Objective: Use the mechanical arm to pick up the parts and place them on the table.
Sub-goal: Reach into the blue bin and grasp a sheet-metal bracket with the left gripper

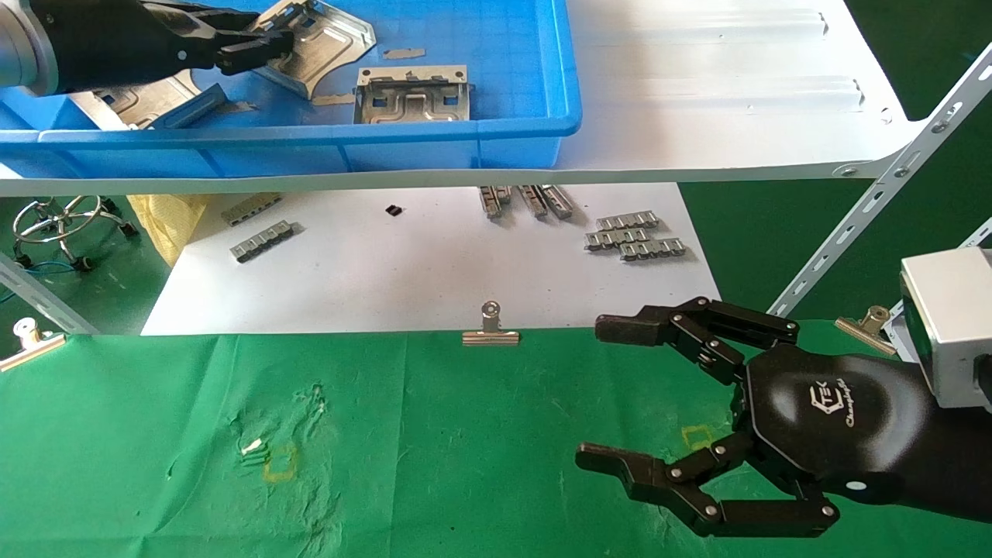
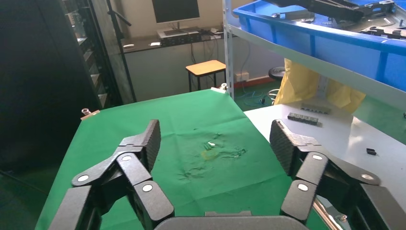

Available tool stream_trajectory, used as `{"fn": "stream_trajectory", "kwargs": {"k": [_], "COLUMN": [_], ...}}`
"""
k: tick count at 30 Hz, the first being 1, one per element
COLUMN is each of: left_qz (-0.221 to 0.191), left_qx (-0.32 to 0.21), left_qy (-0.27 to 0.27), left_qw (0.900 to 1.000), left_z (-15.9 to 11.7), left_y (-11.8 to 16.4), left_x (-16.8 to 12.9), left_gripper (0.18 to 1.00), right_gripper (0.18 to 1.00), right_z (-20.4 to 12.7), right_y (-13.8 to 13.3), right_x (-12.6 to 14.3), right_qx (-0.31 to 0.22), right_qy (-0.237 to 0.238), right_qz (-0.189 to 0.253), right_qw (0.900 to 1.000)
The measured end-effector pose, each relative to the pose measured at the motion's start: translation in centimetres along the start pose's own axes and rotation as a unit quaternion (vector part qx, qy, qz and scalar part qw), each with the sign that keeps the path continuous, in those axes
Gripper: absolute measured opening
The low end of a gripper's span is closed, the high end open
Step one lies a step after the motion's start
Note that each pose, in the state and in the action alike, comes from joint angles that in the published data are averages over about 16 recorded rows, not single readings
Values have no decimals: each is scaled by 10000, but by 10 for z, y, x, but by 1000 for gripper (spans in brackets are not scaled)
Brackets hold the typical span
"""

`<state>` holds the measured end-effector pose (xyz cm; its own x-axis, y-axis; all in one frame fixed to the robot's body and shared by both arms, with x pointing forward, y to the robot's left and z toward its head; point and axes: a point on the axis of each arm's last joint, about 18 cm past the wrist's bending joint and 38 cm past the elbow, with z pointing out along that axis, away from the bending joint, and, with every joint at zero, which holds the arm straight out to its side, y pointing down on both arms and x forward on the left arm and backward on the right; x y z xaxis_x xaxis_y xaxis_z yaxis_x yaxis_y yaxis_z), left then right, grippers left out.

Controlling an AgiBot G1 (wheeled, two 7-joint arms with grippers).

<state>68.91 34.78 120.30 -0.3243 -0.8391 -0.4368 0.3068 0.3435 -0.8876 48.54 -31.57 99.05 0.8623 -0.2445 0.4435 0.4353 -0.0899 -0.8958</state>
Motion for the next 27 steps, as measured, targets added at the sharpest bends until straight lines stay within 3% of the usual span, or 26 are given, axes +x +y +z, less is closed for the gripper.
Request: {"fn": "stream_trajectory", "kwargs": {"k": [8, 15, 20, 27], "left_qz": [11, 236, 682, 1543], "left_qx": [262, 721, 1083, 1502], "left_qy": [22, 731, 1553, 2430], "left_qw": [9997, 9944, 9795, 9458], "left_z": [-3, -19, -41, -74], "left_y": [-12, -32, -41, -35], "left_x": [-1, 17, 40, 66], "left_gripper": [390, 305, 277, 275], "right_gripper": [900, 972, 992, 1000], "right_z": [0, 0, 0, 0], "right_y": [0, 0, 0, 0], "right_x": [0, 0, 0, 0], "right_qx": [0, 0, 0, 0], "right_qy": [0, 0, 0, 0], "right_qz": [0, 0, 0, 0], "right_qw": [10000, 10000, 10000, 10000]}}
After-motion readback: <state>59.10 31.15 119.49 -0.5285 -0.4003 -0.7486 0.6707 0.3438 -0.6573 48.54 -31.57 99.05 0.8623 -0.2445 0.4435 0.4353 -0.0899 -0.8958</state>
